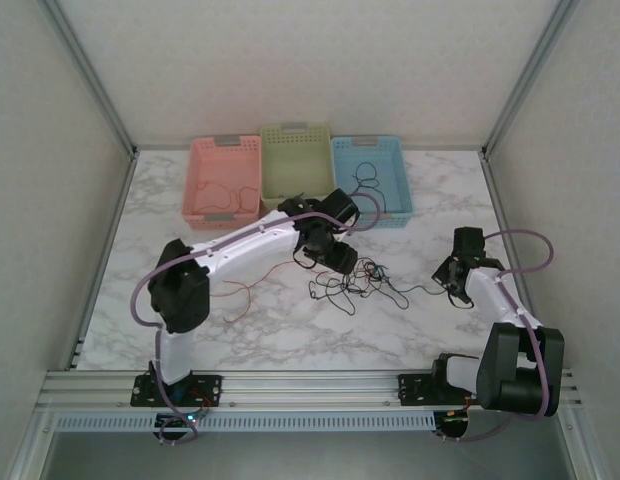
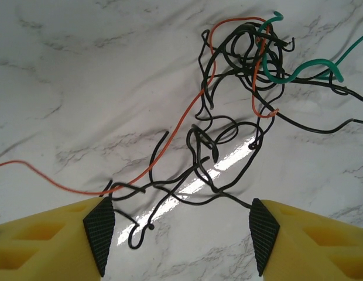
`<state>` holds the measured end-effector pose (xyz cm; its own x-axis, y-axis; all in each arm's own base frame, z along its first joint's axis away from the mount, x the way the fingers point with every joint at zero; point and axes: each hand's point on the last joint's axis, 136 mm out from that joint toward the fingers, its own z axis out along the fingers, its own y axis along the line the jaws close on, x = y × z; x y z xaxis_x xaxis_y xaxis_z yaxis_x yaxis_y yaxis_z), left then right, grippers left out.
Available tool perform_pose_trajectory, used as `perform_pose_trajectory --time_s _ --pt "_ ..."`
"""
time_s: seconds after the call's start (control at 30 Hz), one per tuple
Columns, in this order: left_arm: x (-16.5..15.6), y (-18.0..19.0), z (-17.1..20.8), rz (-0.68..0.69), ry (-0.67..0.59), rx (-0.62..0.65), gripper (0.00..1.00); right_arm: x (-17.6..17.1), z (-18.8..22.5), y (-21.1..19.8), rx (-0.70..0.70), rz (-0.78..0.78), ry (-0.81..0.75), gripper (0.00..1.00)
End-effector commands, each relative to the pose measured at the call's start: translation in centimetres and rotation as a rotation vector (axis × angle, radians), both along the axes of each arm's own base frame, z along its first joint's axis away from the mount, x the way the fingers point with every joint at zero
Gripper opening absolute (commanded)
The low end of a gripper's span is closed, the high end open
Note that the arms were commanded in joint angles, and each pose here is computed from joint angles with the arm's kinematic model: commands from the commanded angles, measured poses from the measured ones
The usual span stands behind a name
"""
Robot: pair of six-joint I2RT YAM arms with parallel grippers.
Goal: Untangle the cables
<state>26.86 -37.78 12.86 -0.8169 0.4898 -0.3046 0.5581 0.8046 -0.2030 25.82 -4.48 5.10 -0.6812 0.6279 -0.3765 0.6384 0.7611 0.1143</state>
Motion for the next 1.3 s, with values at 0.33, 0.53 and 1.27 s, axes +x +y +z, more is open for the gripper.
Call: perform_pose_trajectory --time_s 0.33,0.53,1.27 --pt "1.3 -1.9 -3.9 -0.107 0.114 0.064 0.55 -0.2 0.0 -0.1 -0.003 0.001 -0.006 0.0" --pt "2.0 -1.4 -5.9 -0.092 0.154 0.089 0.51 -0.2 -0.1 -0.1 -0.001 0.004 -0.003 0.0" --pt "2.6 -0.7 -5.9 -0.052 0.144 0.077 0.09 -0.2 0.0 0.0 0.001 0.005 -0.006 0.0"
